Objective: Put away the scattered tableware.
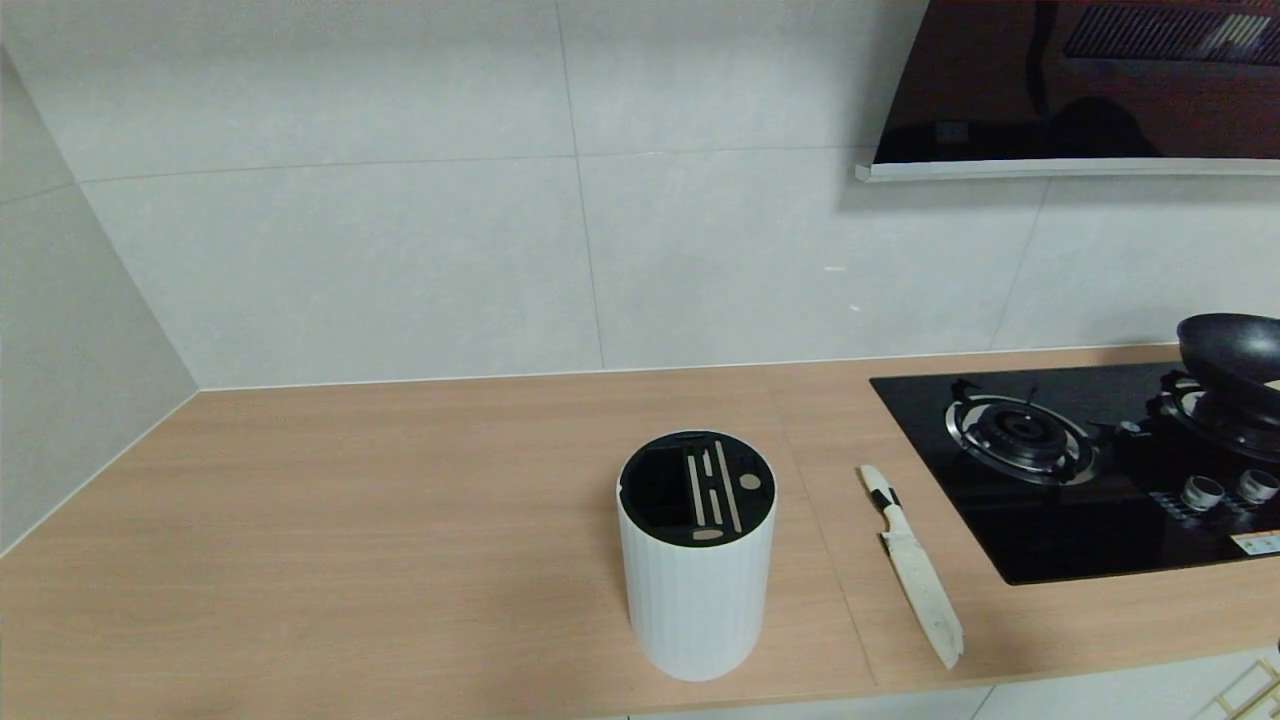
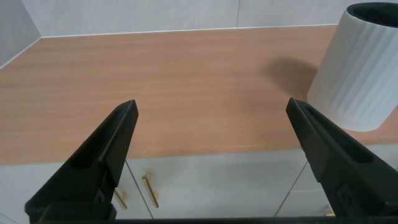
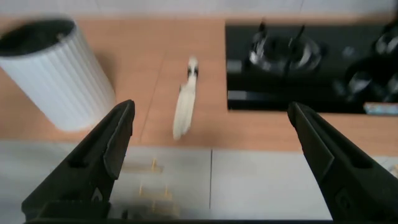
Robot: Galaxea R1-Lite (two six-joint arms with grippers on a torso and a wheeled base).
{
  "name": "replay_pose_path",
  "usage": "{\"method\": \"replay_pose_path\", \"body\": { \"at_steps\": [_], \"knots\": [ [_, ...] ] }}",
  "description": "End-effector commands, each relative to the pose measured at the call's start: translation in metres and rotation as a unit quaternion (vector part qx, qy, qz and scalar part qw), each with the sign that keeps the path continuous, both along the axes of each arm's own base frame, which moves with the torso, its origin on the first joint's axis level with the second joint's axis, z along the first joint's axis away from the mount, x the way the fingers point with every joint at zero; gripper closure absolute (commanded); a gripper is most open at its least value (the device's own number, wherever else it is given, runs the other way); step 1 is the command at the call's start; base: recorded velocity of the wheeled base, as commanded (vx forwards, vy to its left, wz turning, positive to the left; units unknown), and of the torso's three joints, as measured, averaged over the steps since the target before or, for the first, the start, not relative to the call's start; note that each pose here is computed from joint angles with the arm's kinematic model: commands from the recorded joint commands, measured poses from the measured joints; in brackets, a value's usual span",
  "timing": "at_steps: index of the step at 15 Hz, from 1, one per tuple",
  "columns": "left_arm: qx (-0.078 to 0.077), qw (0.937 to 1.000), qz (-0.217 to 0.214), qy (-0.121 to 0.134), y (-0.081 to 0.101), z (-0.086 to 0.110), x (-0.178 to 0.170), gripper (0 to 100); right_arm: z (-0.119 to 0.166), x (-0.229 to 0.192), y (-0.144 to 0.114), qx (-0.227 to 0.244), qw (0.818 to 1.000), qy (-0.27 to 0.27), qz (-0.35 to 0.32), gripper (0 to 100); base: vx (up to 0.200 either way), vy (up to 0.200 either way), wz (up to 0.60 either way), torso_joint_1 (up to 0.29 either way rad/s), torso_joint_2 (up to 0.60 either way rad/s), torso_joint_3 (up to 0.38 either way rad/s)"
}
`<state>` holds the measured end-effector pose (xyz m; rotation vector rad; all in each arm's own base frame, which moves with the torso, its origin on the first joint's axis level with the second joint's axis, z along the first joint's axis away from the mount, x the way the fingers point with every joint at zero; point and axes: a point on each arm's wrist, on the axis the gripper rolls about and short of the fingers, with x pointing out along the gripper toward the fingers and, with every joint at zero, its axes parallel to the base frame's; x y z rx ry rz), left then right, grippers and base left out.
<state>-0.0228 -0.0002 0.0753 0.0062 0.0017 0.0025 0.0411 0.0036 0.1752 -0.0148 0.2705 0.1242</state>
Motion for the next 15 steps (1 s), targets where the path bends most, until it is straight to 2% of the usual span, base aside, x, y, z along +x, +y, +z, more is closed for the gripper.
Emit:
{"method": "replay_pose_path", "body": {
  "at_steps": [1,4,7,15],
  "knots": [
    [-0.001,1.0,0.0,0.0,0.0,0.0,0.0,0,0.01,0.064,0.008,-0.011,0.996,0.085,0.029,0,0.0,0.0,0.0,0.0,0.0,0.0],
    [0.0,1.0,0.0,0.0,0.0,0.0,0.0,0,0.0,0.102,0.023,-0.014,0.992,0.108,0.064,0,0.0,0.0,0.0,0.0,0.0,0.0],
    [0.0,1.0,0.0,0.0,0.0,0.0,0.0,0,-0.024,0.149,0.033,-0.016,0.988,0.14,0.064,0,0.0,0.0,0.0,0.0,0.0,0.0],
    [0.0,1.0,0.0,0.0,0.0,0.0,0.0,0,-0.075,0.215,0.048,-0.027,0.978,0.195,0.071,0,0.0,0.0,0.0,0.0,0.0,0.0]
  ]
}}
